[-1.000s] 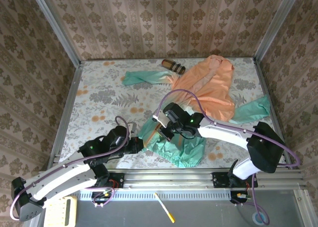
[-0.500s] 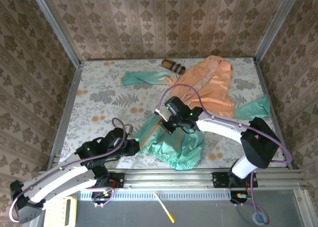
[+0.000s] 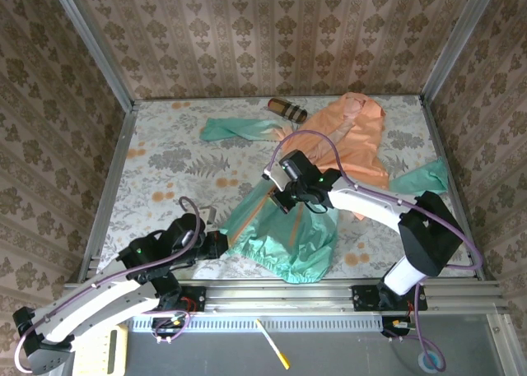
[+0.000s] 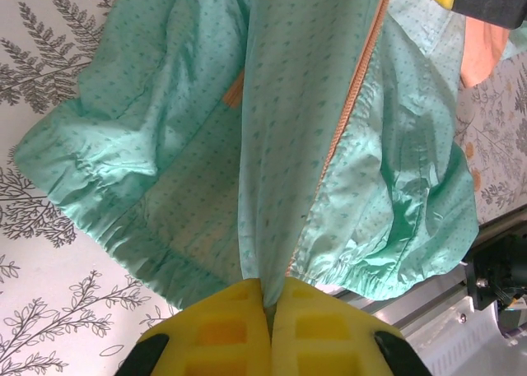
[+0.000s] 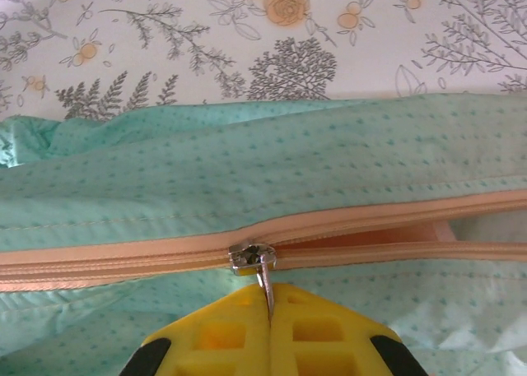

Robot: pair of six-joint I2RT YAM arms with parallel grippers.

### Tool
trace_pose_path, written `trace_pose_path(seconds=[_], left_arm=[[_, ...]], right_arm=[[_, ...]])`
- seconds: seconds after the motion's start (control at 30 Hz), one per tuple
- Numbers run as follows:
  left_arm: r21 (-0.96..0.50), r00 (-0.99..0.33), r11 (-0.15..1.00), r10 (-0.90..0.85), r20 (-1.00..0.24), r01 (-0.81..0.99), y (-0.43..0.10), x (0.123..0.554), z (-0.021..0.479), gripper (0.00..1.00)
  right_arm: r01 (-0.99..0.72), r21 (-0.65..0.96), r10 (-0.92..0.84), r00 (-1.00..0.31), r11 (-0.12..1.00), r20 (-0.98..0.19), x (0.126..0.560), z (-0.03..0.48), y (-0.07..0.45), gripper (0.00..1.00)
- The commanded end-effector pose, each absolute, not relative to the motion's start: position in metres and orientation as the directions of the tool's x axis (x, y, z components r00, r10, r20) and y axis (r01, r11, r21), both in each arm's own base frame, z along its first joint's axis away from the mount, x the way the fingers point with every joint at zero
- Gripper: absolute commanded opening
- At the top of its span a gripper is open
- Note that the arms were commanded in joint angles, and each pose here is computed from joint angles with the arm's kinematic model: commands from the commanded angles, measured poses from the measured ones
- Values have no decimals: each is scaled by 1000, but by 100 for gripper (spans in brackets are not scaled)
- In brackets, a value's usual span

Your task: Zip up the jacket

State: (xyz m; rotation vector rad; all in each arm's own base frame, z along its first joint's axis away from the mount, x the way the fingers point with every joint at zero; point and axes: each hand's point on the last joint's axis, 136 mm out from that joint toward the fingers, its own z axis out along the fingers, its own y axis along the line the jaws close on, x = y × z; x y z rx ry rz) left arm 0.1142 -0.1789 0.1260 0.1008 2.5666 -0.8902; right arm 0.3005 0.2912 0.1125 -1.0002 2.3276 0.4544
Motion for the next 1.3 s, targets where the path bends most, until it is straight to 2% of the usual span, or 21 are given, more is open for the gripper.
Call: trace_pose_path(seconds=[0.0,0.8,1.27], left_arm=[[-551,-925,815,-51,-376,180,-169,107,119,0],[-540,-925,832,-102,-367,123,-158,114,117,0],[-545,-929,833,-118,-351,100,-151,118,119,0]], right_arm=[[-699,37,-543,-587,715,-601,322,114,277,0],[-634,-1,-503,-613,774,-610,402,125,256,0],[-563,-19,-459,-652,826,-604,447,126,219,0]])
